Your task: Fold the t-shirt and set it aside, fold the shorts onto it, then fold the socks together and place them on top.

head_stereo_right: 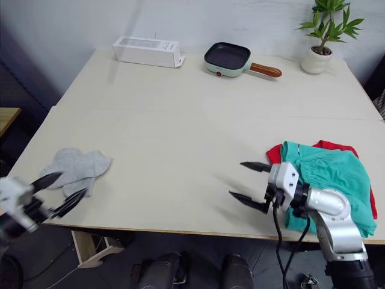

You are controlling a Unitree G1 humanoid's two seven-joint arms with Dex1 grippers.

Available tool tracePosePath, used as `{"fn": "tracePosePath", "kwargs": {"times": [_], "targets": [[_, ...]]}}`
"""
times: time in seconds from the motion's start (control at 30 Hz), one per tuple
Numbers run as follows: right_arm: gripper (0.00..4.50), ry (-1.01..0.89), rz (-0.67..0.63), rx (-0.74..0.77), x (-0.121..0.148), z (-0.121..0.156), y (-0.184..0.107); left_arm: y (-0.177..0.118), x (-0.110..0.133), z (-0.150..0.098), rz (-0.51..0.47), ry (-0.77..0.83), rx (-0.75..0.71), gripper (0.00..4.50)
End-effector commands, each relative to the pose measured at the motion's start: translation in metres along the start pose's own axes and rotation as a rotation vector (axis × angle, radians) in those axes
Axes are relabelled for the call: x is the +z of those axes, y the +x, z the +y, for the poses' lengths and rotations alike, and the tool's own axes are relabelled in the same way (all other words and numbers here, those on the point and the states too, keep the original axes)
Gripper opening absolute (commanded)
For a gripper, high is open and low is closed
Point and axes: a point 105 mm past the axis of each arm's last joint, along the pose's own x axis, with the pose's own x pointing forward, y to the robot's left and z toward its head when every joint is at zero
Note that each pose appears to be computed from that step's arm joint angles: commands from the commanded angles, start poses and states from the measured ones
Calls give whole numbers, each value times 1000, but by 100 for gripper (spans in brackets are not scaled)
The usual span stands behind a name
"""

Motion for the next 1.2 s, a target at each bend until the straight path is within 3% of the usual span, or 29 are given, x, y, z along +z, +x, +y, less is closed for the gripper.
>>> {"fn": "tracePosePath", "kwargs": {"times": [0.03, 0.13, 0.27, 0.33, 0.47, 0.67, 0.8, 0.9, 1.07, 1.2], "targets": [[448, -28, -57, 53, 0, 16, -12, -52, -12, 25, 54, 8, 206, 450], [448, 2, -42, 86, -9, 28, -20, -95, -39, 34, 183, -24, 338, 450], [448, 25, -52, 112, -8, 35, -18, -103, -43, 34, 221, -55, 345, 450], [448, 27, -76, 116, -4, 36, -13, -88, -33, 31, 202, -50, 284, 450], [448, 7, -124, 148, 7, 38, 2, -37, -9, 9, 200, 15, 23, 450], [448, -26, -150, 170, 15, 34, 17, -1, -22, 17, 330, 130, -121, 450], [448, -37, -149, 160, 15, 31, 21, 27, -24, 13, 340, 180, -212, 450], [448, -37, -144, 144, 15, 30, 21, 47, -24, 16, 326, 226, -201, 450], [450, -39, -128, 110, 14, 29, 18, 67, -30, 9, 339, 229, -254, 337], [450, -42, -122, 98, 15, 29, 18, 77, -26, 5, 328, 220, -299, 204]]}}
